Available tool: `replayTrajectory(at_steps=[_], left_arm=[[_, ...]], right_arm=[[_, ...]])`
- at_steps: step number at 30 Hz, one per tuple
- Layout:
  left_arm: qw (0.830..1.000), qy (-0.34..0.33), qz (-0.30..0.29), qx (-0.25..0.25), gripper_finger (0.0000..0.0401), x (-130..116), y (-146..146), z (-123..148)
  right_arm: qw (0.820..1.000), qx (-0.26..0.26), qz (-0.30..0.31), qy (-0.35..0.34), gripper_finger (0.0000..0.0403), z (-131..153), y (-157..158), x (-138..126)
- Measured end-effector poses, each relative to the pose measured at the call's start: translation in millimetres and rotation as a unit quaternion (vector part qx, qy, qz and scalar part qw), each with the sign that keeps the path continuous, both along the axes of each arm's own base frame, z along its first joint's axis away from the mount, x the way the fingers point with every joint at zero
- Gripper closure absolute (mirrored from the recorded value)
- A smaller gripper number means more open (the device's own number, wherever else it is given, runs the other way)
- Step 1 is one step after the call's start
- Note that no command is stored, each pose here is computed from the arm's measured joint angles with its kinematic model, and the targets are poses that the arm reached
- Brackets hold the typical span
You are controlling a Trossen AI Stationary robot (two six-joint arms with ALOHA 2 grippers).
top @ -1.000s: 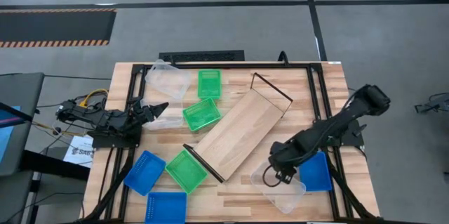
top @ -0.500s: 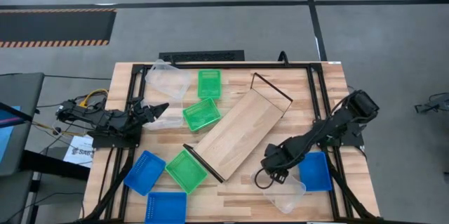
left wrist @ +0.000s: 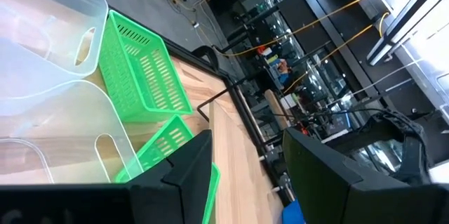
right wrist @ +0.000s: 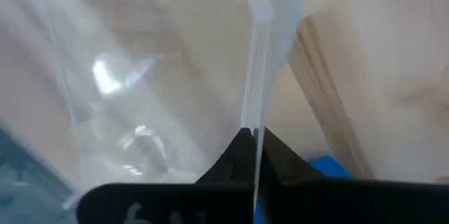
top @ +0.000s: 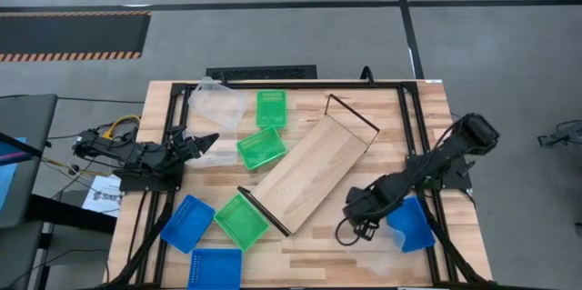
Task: Stack baskets on shelf by color
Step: Put the bottom transparent bin on the shelf
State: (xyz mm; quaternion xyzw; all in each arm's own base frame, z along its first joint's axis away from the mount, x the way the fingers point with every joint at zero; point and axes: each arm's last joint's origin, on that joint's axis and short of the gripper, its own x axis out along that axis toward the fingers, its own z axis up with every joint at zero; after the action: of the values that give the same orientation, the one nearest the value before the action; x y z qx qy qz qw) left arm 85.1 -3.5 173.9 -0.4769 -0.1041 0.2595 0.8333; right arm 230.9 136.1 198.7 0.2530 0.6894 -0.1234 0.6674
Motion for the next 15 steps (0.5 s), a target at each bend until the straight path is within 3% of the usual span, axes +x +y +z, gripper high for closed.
replayTrajectory(at_steps=[9, 15], left_arm=[[1.000, 0.000, 0.000, -0.001, 0.0237, 0, 0, 0], [1.000, 0.001, 0.000, -0.001, 0.0237, 0, 0, 0]], right_arm=[[0.985, 0.046, -0.074, -0.147, 0.0400, 79, -56, -9], [0.978, -0.016, -0.097, -0.185, 0.0401, 97, -99, 7]])
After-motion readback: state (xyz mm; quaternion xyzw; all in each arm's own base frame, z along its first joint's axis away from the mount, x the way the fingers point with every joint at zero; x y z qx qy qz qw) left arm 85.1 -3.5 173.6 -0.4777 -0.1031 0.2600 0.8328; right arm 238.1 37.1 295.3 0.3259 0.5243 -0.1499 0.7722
